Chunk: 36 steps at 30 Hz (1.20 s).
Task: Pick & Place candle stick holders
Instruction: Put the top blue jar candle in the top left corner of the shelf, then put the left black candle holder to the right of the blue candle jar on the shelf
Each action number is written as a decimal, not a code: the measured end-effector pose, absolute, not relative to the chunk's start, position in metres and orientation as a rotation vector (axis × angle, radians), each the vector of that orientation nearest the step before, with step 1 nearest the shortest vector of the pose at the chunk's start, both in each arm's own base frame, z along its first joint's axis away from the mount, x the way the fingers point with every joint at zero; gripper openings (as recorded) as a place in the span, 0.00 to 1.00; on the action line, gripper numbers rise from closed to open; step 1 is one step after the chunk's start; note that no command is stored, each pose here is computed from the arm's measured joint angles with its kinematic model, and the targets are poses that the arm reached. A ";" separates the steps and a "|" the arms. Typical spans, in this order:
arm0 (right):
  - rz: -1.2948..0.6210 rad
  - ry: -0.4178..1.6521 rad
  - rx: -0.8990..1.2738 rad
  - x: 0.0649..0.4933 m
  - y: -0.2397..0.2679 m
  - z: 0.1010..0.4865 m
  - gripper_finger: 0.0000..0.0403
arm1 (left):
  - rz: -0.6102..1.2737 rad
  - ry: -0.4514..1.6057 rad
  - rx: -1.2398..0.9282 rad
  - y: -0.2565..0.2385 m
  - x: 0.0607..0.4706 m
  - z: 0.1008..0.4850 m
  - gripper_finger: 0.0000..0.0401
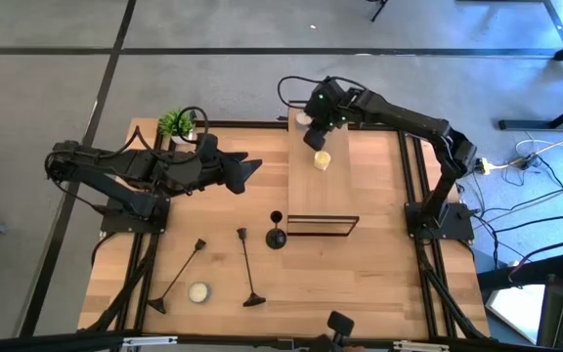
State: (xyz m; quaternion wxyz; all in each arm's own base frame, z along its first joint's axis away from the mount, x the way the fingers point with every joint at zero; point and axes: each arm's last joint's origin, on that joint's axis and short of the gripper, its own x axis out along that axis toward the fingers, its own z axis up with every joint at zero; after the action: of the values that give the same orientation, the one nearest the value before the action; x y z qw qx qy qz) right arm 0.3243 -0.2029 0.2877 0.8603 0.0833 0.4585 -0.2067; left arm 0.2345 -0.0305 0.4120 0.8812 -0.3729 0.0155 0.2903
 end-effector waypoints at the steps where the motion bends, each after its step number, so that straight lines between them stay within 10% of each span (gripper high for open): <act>1: -0.435 0.958 0.174 0.325 -0.204 0.287 0.00 | 0.605 0.032 -0.779 -0.031 0.234 0.412 0.83; 15: -0.427 0.992 0.184 0.320 -0.199 0.290 0.00 | 0.616 0.022 -0.783 -0.030 0.234 0.412 0.83; 36: -0.175 0.718 0.418 0.246 -0.100 0.413 0.01 | 0.197 0.409 -0.850 -0.052 0.231 0.399 0.83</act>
State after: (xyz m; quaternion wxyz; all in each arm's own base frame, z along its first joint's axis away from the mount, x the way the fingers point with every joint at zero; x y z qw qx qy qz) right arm 0.2457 -0.0995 0.4132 0.9112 0.2030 0.3483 -0.0847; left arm 0.2315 -0.0520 0.3994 0.8861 -0.4088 0.1969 0.0947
